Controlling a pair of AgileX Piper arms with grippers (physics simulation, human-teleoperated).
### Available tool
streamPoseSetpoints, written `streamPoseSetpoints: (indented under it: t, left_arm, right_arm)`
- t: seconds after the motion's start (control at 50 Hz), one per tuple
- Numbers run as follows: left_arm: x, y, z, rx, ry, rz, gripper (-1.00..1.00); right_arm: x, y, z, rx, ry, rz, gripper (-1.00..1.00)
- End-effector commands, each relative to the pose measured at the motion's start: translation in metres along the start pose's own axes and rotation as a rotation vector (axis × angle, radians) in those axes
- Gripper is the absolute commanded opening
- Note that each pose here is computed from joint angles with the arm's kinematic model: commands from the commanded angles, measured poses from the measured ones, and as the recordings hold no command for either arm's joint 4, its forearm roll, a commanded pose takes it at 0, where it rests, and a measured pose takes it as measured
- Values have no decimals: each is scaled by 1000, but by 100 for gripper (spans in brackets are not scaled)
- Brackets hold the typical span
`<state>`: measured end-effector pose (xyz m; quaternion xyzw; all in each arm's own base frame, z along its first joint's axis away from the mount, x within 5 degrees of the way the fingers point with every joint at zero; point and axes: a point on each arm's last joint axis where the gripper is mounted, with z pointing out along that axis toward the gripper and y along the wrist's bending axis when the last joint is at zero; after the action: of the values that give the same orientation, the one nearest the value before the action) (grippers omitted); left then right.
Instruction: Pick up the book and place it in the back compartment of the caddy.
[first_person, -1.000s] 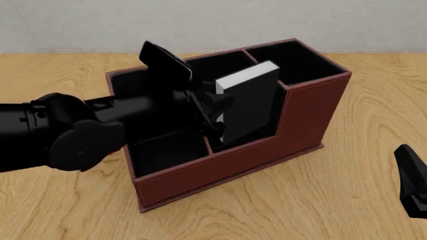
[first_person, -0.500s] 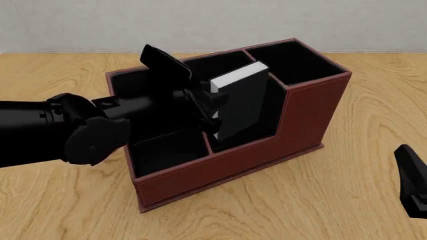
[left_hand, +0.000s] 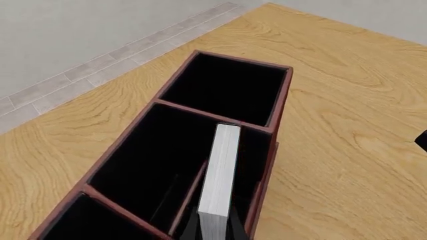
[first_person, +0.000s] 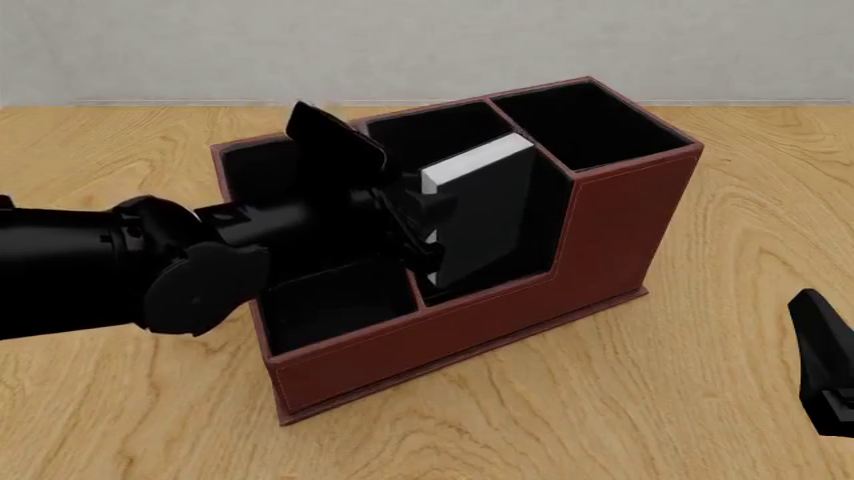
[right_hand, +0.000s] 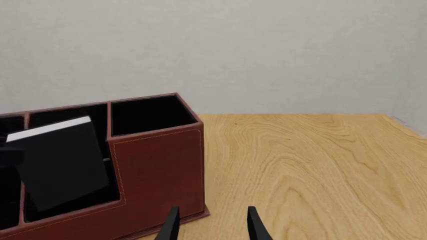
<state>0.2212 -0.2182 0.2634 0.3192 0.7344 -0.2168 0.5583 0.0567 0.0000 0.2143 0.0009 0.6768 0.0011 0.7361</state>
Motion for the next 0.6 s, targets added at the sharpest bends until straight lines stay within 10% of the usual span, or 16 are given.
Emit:
streamPoseSetpoints:
  t: [0.02, 0.56, 0.58, 0.6]
  left_arm:
    - [-2, 0, 1, -1, -17, 10, -100]
    - [16, -1, 5, 0, -7, -19, -100]
    - [16, -3, 4, 5, -5, -20, 100]
    - [17, -3, 3, 5, -5, -18, 100]
  right_arm:
    - [0, 0, 0, 0, 0, 0, 100]
    - [0, 0, 0, 0, 0, 0, 100]
    - [0, 0, 0, 0, 0, 0, 100]
    - [0, 0, 0, 0, 0, 0, 100]
